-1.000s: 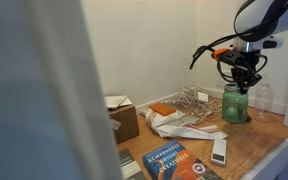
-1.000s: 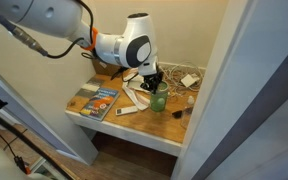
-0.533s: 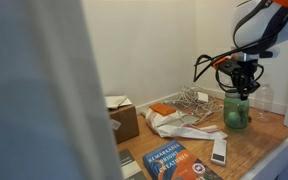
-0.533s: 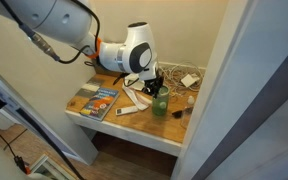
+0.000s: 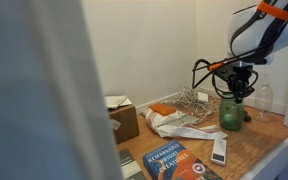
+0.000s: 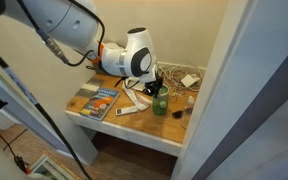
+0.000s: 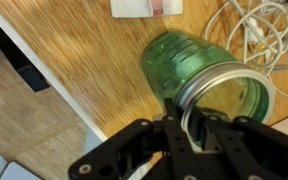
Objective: Bring the green jar closer to the sunglasses
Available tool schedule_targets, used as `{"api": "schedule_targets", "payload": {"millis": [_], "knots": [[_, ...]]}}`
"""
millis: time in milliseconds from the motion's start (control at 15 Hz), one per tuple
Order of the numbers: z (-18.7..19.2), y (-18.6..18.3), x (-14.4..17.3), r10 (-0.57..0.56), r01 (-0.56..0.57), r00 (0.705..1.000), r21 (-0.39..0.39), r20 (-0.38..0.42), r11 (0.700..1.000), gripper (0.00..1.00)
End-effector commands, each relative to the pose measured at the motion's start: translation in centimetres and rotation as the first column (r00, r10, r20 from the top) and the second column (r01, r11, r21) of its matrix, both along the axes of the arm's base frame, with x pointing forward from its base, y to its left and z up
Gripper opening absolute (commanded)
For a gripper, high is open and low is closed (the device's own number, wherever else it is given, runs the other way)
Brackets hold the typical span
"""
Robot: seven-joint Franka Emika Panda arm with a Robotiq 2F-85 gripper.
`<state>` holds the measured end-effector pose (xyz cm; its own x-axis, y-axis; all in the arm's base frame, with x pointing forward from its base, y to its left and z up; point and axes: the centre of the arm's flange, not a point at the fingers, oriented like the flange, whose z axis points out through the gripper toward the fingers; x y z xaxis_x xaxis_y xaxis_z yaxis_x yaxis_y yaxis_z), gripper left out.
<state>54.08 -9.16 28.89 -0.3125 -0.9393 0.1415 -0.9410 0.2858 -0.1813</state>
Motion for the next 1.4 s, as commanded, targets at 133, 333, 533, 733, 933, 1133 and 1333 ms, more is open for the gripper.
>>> {"api": "schedule_targets", "payload": {"millis": [133, 333, 533, 733, 933, 1133, 1333], "knots": [[0.5, 0.4, 1.2, 0.011, -0.011, 0.999, -0.014, 0.044, 1.0, 0.03], [0.5, 0.6, 1.3, 0.022, -0.021, 0.999, -0.013, 0.043, 1.0, 0.25], [1.0, 0.7, 1.4, 0.03, -0.03, 0.998, -0.015, 0.054, 0.999, 0.49], [1.8, 0.8, 1.4, 0.04, -0.038, 0.996, -0.02, 0.076, 0.999, 0.69], [3.3, 1.3, 0.9, 0.097, -0.097, 0.991, -0.011, 0.091, 0.995, 0.92], [5.9, 1.8, -0.3, 0.262, -0.259, 0.964, -0.048, 0.047, 0.965, 1.0], [9.3, 2.1, -0.9, 0.42, -0.418, 0.908, -0.086, -0.002, 0.904, 1.0]]}}
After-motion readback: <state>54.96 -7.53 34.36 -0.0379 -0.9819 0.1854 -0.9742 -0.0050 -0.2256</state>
